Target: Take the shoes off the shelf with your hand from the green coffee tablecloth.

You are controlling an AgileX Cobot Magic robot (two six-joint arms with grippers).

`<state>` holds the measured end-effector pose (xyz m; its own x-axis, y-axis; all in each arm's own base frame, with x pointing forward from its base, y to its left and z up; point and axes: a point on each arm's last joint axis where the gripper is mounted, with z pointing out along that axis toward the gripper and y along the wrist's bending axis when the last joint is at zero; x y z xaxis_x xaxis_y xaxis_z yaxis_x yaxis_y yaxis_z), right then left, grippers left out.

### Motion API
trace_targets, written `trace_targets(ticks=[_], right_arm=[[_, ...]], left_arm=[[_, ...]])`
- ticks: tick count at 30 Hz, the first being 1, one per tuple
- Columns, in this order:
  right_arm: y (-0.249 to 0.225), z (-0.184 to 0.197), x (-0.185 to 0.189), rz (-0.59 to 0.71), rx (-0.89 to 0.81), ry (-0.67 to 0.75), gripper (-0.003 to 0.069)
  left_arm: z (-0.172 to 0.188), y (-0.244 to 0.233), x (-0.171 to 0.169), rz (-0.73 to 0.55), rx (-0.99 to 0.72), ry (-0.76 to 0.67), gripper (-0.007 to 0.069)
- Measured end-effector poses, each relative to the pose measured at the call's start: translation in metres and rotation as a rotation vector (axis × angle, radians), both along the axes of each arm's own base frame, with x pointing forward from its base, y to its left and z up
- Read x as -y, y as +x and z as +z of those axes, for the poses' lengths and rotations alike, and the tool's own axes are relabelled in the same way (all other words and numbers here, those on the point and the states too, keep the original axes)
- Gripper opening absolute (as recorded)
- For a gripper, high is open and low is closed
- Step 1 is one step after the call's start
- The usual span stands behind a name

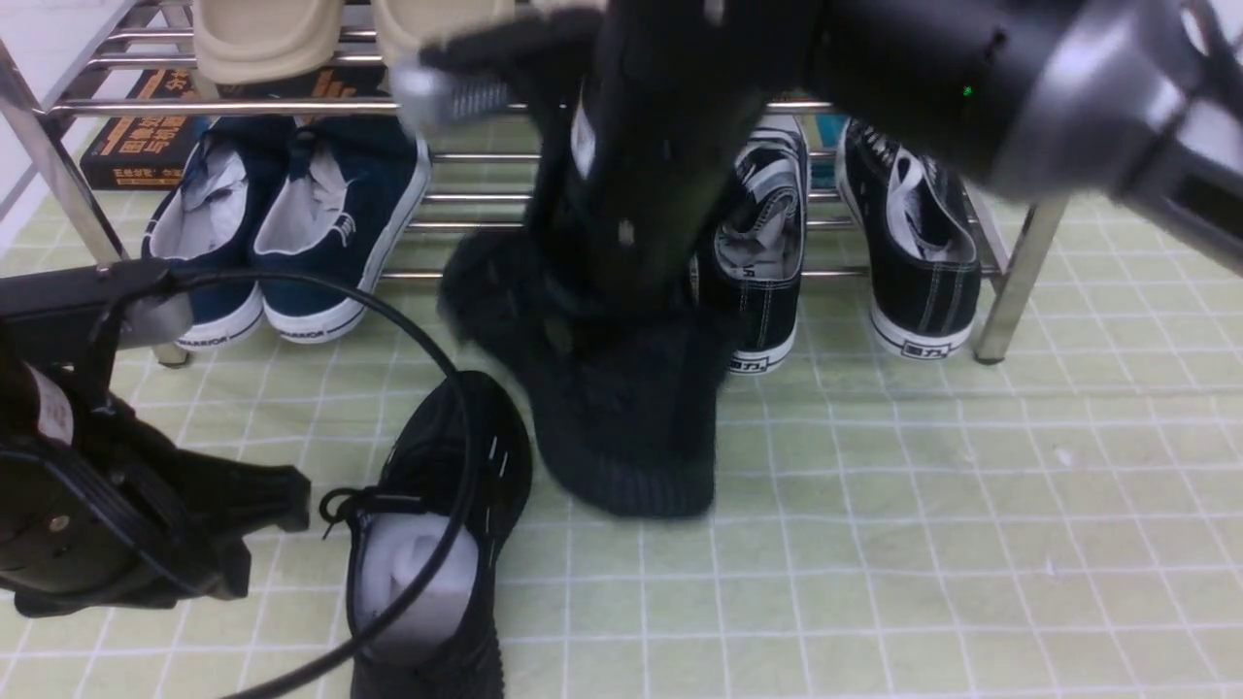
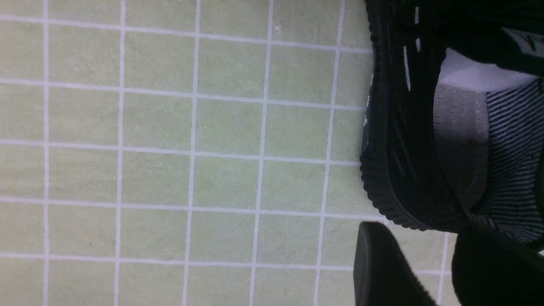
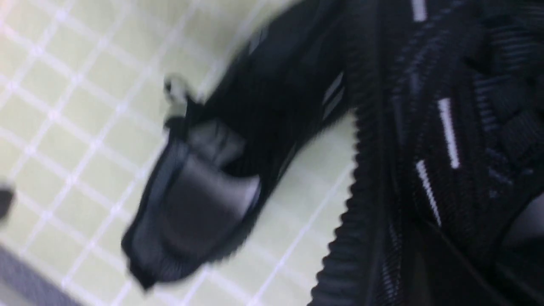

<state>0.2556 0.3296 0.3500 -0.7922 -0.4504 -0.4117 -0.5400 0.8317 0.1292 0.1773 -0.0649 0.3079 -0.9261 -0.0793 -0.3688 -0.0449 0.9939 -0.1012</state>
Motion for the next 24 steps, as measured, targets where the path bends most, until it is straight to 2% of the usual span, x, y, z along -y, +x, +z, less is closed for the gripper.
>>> trace_targets(ticks=[7, 15, 24], right_arm=[[-0.021, -0.043, -0.005, -0.095, -0.022, -0.135, 0.0010], [-0.005, -0.062, -0.010, -0.243, 0.080, -0.108, 0.0010], [0.001, -0.110, -0.028, -0.285, -0.006, -0.134, 0.0014]], left_arm=[[0.000, 0.000, 0.000, -0.001, 0.004, 0.003, 0.0277], [0.000, 0.001, -0.001, -0.002, 0.014, 0.019, 0.0275], [0.000, 0.001, -0.002, -0.003, 0.016, 0.021, 0.0265]])
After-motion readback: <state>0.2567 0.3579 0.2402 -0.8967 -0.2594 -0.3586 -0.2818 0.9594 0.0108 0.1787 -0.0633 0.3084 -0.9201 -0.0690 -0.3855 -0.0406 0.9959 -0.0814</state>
